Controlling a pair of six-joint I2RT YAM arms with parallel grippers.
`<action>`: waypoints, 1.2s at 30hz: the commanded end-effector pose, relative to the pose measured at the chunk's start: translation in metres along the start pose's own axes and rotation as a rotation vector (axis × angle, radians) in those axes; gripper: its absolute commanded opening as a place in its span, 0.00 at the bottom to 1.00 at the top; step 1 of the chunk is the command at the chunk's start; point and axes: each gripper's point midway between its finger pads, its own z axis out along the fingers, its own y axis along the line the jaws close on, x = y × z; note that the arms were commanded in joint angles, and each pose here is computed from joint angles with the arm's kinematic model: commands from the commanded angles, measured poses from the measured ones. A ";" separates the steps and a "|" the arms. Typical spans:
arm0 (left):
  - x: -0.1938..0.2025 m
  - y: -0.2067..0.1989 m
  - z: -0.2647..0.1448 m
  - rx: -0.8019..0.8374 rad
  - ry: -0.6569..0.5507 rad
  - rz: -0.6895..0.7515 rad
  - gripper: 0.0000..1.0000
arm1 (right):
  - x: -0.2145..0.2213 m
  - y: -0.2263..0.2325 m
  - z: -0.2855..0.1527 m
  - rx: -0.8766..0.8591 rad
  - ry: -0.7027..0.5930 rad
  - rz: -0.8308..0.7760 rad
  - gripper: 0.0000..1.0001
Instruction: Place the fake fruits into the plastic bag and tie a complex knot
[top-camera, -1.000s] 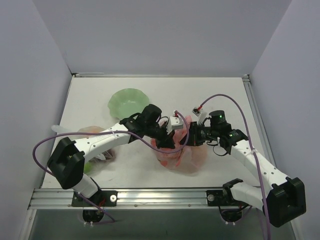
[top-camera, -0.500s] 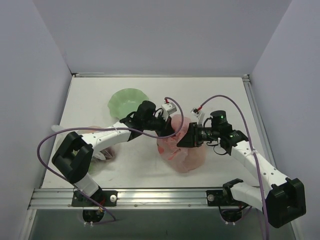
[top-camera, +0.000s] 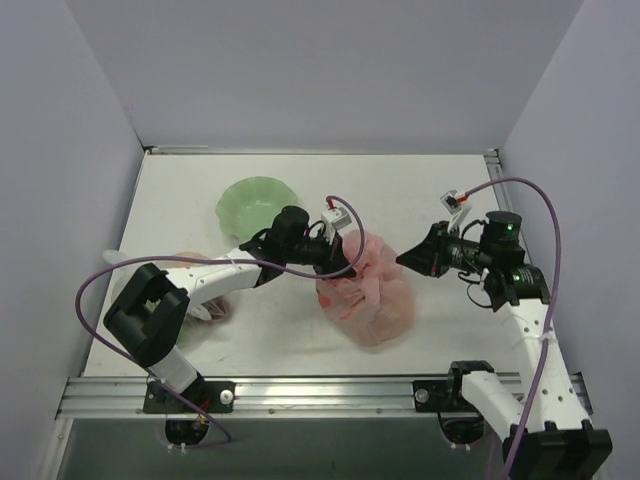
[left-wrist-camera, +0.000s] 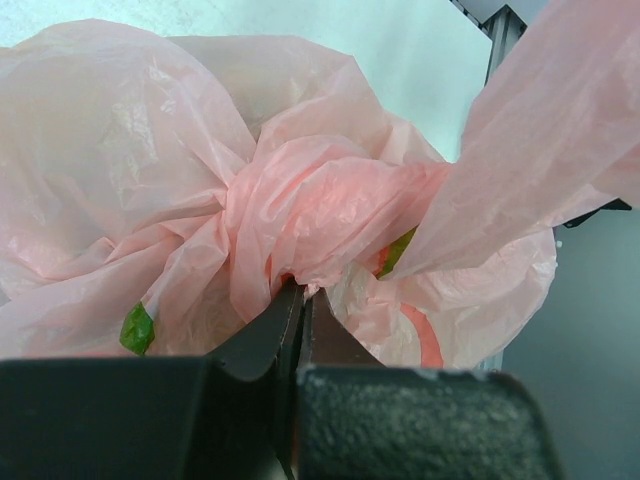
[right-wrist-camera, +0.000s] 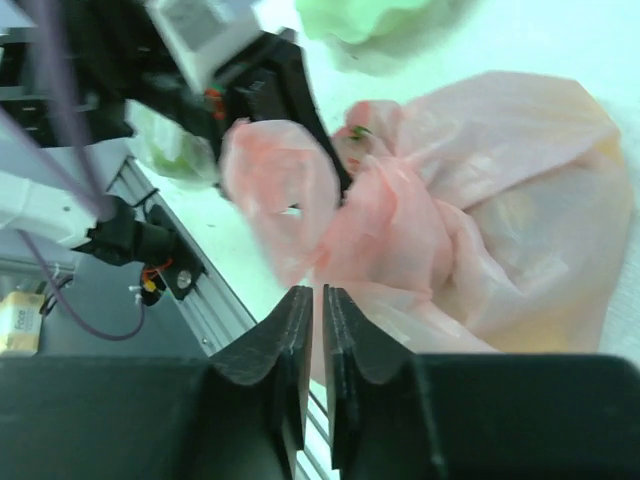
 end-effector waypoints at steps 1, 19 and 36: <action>-0.018 -0.010 -0.002 0.029 -0.047 0.042 0.00 | 0.029 -0.051 0.027 0.139 0.142 0.022 0.06; -0.024 -0.042 0.014 0.276 -0.102 -0.165 0.00 | 0.090 -0.009 0.099 -0.085 0.228 0.039 0.63; -0.044 -0.058 -0.034 0.324 -0.173 -0.111 0.00 | 0.056 0.045 0.106 -0.256 0.174 0.045 0.66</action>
